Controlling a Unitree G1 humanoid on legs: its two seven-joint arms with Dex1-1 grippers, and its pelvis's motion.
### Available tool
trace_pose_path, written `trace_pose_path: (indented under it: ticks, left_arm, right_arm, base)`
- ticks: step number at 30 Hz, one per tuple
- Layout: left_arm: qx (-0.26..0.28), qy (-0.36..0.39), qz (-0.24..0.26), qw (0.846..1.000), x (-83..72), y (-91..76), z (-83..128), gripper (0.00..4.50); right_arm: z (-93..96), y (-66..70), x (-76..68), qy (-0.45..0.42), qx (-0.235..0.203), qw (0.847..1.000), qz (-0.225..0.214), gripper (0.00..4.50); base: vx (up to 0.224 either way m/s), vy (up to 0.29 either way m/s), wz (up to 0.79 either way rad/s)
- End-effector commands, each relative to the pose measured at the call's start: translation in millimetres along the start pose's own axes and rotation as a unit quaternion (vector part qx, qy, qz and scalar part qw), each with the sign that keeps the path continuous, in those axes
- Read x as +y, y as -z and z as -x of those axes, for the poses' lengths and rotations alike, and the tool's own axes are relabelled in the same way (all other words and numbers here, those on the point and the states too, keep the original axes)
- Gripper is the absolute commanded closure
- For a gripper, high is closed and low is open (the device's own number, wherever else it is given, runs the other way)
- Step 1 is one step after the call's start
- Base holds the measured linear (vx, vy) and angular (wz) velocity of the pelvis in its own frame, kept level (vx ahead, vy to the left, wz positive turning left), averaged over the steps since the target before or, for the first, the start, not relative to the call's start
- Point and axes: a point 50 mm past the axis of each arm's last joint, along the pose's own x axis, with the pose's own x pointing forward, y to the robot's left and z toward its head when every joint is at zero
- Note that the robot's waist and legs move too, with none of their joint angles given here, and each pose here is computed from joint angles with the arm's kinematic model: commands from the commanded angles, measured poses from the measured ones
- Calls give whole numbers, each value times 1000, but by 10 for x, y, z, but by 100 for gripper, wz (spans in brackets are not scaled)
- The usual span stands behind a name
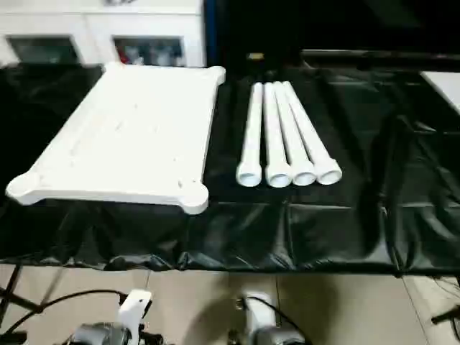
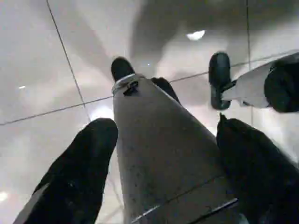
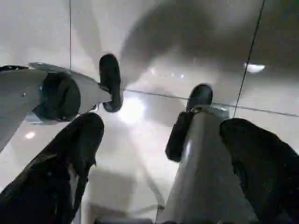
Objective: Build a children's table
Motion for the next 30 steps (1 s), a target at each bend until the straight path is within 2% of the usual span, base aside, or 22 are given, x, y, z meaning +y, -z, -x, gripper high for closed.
trace_pose_path:
  ticks: [1,7,16,17,18,30]
  left_arm:
    - [19,-5,1,1000,11,108,-13,69]
    - [21,1,-6,1000,-23,143,-26,69]
    - [10,-7,-9,1000,-27,116,-32,69]
    - [9,-8,-10,1000,-24,112,-32,69]
    - [8,-8,-11,1000,-25,108,-32,69]
    - [13,-2,-18,1000,-45,149,-42,69]
  right_arm:
    - [-14,-2,70,0,-5,1000,22,0]
    - [-15,-14,62,8,-24,1000,15,0]
    - [-10,-33,49,-3,-27,999,22,0]
    - [-11,3,33,-3,-25,999,21,0]
    - [-15,124,-11,-7,-21,1000,16,0]
    - [-16,188,-34,-6,-17,1000,26,0]
  base:
    - [0,0,0]
    - [-30,5,0]
    - [0,0,0]
    - [0,0,0]
    - [0,0,0]
    - [0,0,0]
